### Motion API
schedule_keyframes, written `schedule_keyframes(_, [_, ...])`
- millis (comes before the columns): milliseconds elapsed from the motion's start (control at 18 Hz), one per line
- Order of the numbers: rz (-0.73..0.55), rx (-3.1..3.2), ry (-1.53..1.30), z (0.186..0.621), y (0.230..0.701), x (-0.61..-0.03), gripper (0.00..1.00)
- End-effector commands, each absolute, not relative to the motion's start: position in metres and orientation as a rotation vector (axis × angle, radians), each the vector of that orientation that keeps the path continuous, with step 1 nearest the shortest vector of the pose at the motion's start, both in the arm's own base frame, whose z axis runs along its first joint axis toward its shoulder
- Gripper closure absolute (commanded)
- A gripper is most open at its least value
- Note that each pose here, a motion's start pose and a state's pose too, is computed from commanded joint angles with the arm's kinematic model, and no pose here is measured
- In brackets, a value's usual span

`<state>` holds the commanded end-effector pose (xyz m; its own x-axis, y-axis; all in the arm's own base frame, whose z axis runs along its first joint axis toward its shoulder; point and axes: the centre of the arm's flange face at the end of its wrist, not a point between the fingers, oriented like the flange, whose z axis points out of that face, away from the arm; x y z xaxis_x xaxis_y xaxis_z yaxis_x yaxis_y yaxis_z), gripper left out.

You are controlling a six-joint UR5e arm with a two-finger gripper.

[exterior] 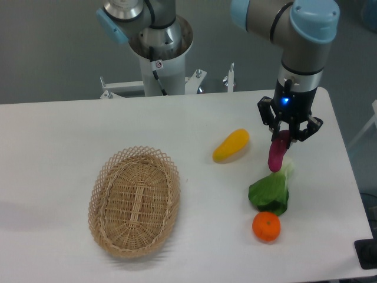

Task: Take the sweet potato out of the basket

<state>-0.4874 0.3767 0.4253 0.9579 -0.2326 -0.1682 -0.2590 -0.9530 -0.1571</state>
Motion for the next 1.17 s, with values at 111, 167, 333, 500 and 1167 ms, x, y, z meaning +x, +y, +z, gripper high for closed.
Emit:
schedule_keyframes(111, [0.222, -2.930, 0.375, 0.4262, 0.3788, -0.4853, 0.84])
schedule_keyframes(167, [0.224, -2.930, 0.378, 0.4263, 0.3794, -0.4849, 0.84])
schedule_keyframes(333, [0.230, -2.928, 0.378, 0.4288, 0.3809, -0.4838, 0.84])
schedule_keyframes(500, [0.236, -2.926, 0.376, 0.4307, 0.3809, -0.4837, 0.84])
schedule_keyframes(1167, [0.242, -2.921, 0.369, 0.4319, 0.3832, -0.4835, 0.84])
